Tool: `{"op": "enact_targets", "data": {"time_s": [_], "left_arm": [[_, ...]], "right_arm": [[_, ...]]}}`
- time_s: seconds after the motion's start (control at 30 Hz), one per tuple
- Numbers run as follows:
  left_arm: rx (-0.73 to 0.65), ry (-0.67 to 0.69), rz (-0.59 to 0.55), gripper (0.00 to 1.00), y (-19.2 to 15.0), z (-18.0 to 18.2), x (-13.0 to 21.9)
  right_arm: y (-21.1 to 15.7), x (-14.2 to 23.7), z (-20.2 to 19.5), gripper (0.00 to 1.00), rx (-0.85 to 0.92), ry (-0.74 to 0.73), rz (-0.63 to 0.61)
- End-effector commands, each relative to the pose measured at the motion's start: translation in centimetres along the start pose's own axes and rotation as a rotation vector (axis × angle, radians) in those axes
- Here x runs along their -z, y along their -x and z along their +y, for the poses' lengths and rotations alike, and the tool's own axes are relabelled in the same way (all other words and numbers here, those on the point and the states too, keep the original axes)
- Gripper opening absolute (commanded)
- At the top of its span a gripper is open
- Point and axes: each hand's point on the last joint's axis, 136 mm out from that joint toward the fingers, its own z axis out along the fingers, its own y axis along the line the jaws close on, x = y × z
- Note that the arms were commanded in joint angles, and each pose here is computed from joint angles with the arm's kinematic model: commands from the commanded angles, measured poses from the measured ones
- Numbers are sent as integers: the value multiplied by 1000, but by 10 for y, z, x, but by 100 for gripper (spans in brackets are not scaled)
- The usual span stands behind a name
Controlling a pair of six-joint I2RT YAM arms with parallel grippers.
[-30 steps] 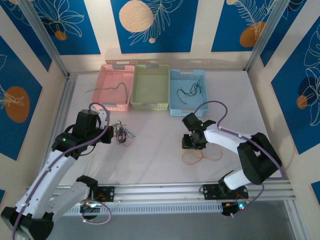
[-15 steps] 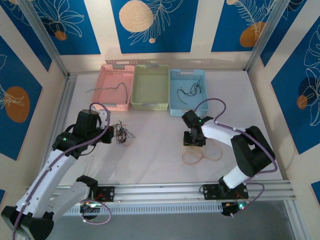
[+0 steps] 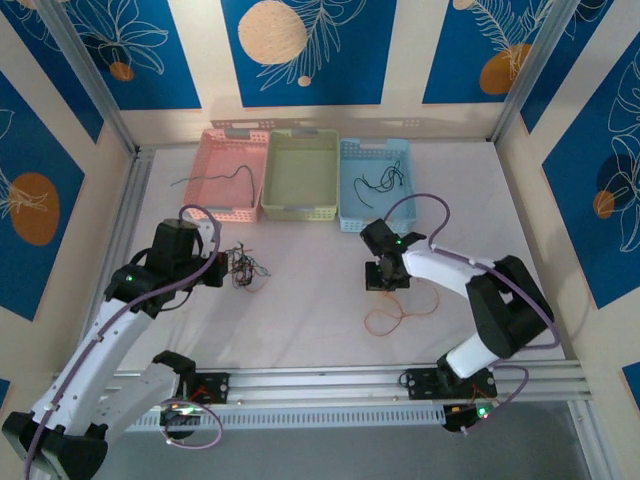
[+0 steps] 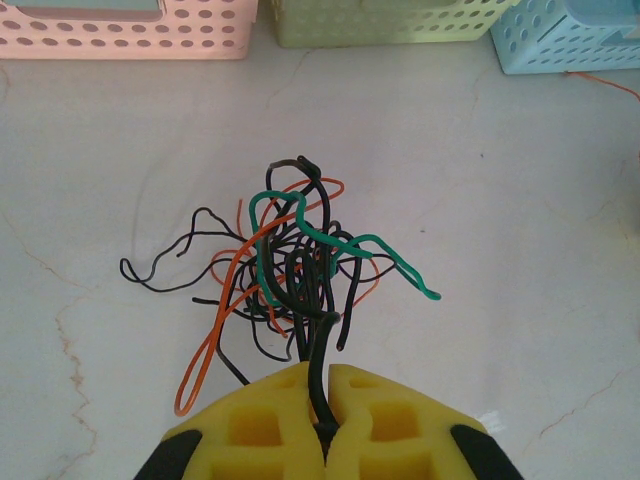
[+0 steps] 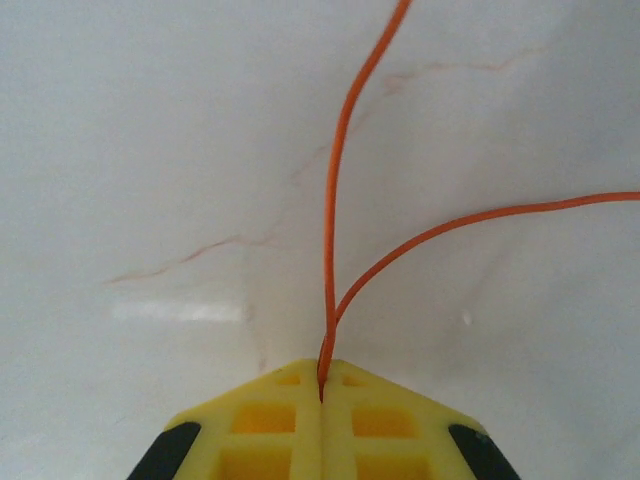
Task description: Untangle the cables
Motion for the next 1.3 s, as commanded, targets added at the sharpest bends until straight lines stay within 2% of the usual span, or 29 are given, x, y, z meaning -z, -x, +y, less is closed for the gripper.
{"op": "enact_targets", "data": {"time_s": [0.0, 0.33, 0.4, 0.47, 0.6, 0.83, 1.0, 1.13, 1.27], "left_arm": [[-9, -7, -16, 0, 2, 0, 1], [-9, -5, -18, 0, 2, 0, 2], [-9, -4, -14, 0, 2, 1, 1], [-9, -4, -12, 0, 1, 1, 1], [-10, 4, -17, 0, 1, 2, 2], [-10, -1, -20, 0, 1, 1, 1], [-9, 0, -19, 0, 1, 2, 1], [-8, -5, -16, 0, 1, 1, 0], [-9, -5, -17, 0, 1, 1, 0]], "right_arm": [[27, 65, 38, 0, 95, 166, -184], [102, 279, 113, 0, 288, 567, -707], [123, 308, 128, 0, 316, 620, -788], [145, 324, 143, 0, 327, 664, -819], [198, 338, 170, 0, 319, 717, -842], [276, 303, 208, 0, 299, 752, -809], [316, 253, 217, 0, 208, 773, -727], [332, 200, 225, 0, 150, 774, -646], [330, 143, 239, 0, 130, 770, -534]]}}
